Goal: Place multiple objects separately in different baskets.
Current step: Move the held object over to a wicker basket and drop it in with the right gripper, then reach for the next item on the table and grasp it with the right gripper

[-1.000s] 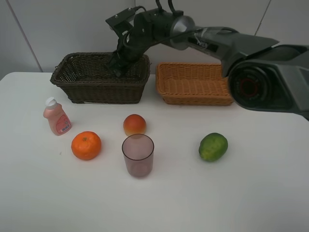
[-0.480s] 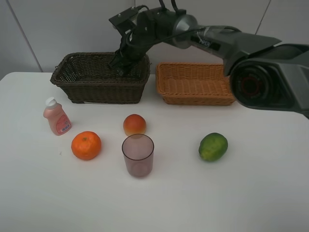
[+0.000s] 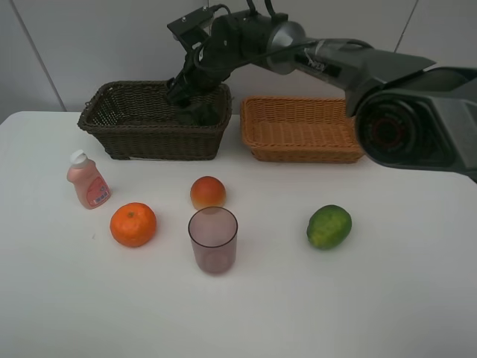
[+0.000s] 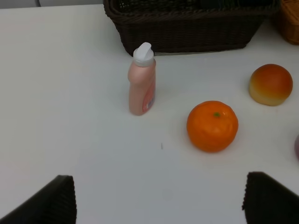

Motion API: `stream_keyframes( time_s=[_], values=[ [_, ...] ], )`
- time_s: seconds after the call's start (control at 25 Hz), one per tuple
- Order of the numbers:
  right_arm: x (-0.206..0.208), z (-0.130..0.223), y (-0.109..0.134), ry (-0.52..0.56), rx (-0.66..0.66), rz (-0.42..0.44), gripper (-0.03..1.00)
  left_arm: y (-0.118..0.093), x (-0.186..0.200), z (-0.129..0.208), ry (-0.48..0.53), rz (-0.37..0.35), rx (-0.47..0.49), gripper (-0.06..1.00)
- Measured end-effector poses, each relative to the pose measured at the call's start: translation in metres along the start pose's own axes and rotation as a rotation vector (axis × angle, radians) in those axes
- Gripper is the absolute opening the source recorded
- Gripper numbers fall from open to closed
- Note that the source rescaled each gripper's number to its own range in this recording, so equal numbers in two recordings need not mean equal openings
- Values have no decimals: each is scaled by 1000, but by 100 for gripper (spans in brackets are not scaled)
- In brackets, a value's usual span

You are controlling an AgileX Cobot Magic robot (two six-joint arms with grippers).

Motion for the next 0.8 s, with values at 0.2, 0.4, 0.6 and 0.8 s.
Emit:
stream_keyframes(
  time_s=[0.2,0.4,0.6,0.8],
  values=[
    [0,0,0,0,-2,-1,83,0,0,0,0,0,0,93],
    [0,0,0,0,-4,-3,84,0,0,0,0,0,0,93],
    [8,-5,-1,0,-5,-2,84,0,0,0,0,0,0,93],
    [33,-18,-3,20,-8,-1,84,0,0,0,0,0,0,93]
  ],
)
Point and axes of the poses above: a point on each arm's last joint axis where the gripper is mounted, x pointing back along that axis away from the gripper, y along the wrist's bending axis when the last joint is at zero, z = x × y, the point moved 5 cm from there along -x, pointing out along that axis toward the gripper, and after that the axes turned 9 degrees about -x, right-handed, at the moved point
